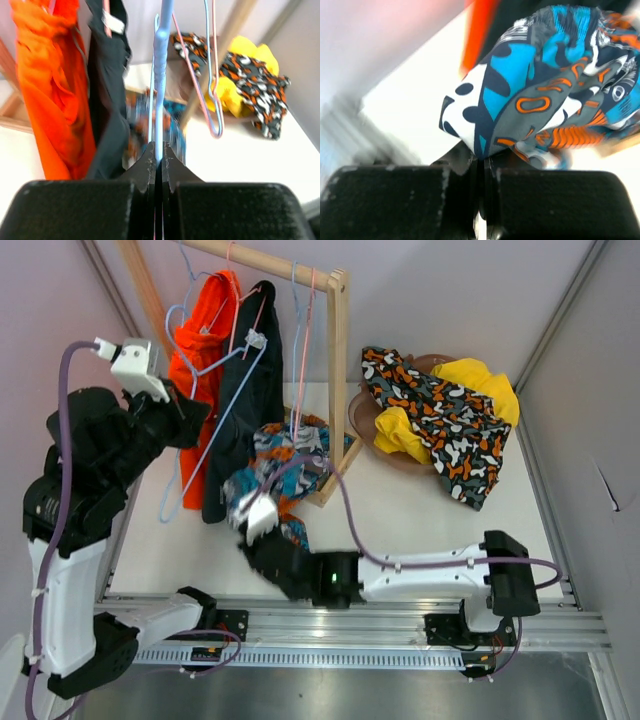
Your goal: Remove the shorts from the hanger
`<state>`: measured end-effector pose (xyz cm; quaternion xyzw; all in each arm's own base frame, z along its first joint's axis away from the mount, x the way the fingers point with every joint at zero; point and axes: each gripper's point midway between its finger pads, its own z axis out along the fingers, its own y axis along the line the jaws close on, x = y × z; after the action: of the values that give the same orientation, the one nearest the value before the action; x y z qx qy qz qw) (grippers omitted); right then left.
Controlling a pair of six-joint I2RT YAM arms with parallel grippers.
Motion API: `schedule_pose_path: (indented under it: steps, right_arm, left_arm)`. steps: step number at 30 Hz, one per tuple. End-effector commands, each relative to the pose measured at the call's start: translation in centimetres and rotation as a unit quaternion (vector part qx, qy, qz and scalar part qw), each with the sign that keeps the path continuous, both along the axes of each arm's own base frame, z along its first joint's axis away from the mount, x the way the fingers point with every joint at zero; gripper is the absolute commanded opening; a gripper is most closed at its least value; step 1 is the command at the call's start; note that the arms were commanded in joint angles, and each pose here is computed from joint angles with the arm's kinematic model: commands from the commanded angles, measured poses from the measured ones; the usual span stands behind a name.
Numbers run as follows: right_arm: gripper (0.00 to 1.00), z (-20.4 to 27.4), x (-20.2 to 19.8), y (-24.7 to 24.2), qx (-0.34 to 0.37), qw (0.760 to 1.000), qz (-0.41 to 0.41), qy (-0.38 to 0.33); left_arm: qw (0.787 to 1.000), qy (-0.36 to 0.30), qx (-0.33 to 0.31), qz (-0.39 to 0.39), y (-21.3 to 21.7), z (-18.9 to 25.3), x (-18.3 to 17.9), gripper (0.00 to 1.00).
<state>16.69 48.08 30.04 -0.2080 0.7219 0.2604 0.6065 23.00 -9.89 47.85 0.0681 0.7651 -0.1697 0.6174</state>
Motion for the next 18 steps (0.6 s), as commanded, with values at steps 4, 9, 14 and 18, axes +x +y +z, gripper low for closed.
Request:
schedule_pose_path:
  steps: [4, 9, 14, 18]
  right_arm:
    - [0.0, -0.6, -10.7, -0.3, 0.028, 0.997, 0.067, 0.016]
    - [0.0, 5.7, -5.7, -6.8, 0.046, 0.997, -0.045, -0.032]
    - [0.0, 16.1, 6.8, -18.9, 0.089, 0.968, -0.21, -0.103]
    - [0.0, 24.5, 14.2, -27.0, 0.115, 0.935, -0.285, -0.175]
  left_arm:
    - [0.996, -0.082, -0.032, 0.02, -0.3, 5.3, 2.3, 0.0]
    - [0.996, -0.076, -0.039, 0.008, -1.4, 4.7, 3.5, 0.0]
    - [0.997, -0.073, -0.031, 0.008, -1.5, 3.7, 4.0, 0.0]
    - [0.997, -0.076, -0.012, 0.021, -0.9, 3.6, 4.3, 0.0]
